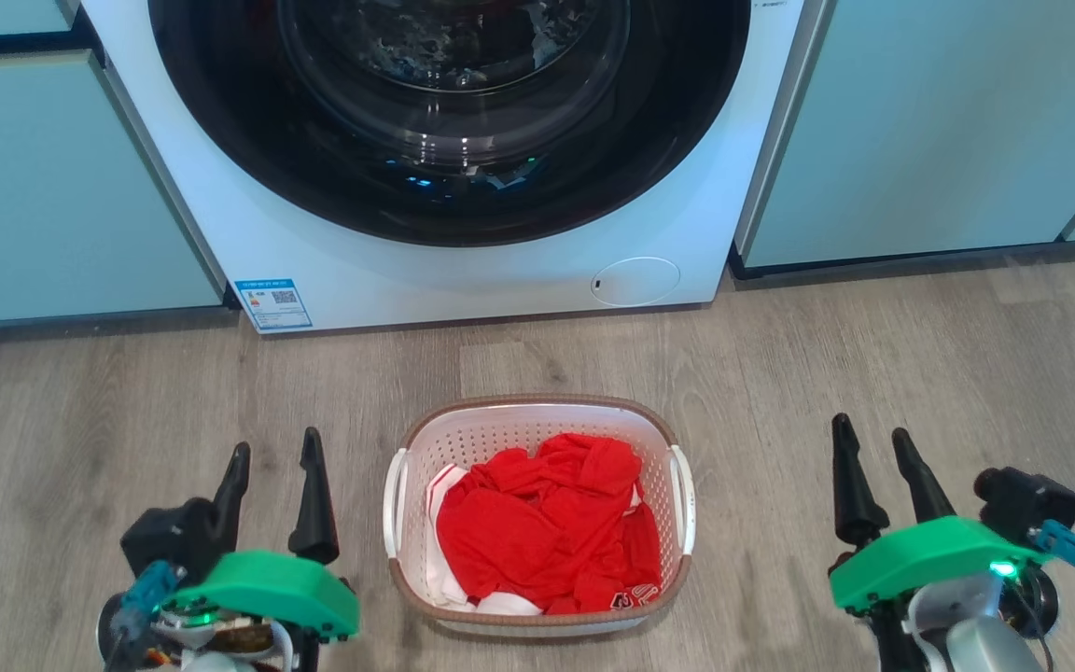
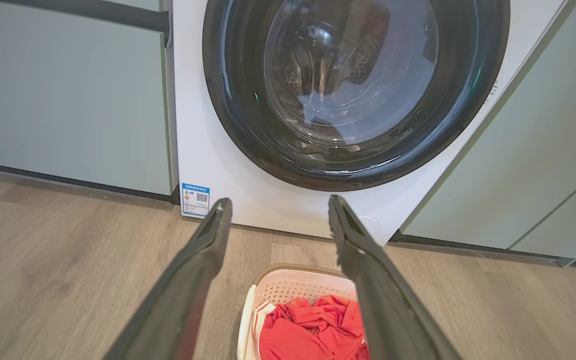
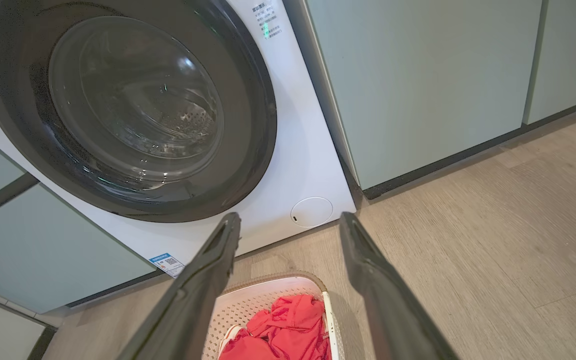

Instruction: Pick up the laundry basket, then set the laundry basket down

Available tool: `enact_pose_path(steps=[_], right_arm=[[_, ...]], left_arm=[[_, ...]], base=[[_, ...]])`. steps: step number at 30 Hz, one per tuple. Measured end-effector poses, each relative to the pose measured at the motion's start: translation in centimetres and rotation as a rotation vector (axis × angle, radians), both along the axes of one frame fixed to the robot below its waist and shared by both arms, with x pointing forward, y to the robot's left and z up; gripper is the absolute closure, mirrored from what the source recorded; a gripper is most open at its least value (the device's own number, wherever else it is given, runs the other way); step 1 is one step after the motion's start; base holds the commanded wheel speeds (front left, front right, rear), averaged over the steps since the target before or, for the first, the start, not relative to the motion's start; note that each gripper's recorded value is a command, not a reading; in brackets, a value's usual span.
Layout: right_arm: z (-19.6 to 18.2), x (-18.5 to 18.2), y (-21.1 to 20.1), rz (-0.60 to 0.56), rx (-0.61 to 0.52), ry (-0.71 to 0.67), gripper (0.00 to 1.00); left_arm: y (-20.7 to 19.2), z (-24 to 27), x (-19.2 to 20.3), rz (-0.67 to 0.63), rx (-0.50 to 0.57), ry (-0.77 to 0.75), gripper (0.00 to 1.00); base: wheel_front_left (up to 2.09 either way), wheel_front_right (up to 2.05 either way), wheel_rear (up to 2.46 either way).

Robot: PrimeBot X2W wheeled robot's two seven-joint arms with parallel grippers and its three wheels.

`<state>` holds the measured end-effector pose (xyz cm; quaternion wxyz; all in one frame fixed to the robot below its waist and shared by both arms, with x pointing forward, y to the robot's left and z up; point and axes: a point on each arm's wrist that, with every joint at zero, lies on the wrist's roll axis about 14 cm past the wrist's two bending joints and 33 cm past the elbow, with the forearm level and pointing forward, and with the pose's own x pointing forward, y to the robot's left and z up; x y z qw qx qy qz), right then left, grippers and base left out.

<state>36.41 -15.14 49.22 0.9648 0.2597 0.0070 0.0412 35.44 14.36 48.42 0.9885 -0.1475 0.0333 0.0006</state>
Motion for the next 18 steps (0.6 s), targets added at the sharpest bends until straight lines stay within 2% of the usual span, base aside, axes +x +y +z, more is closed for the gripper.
enact_pose_path(steps=[18], right_arm=[[0.9, -0.1, 1.3, 0.047, -0.183, -0.072, 0.0]], left_arm=[[-1.3, 1.1, -0.2, -0.051, 0.185, -0.086, 0.0]], base=[[0.0, 0.0, 0.0]])
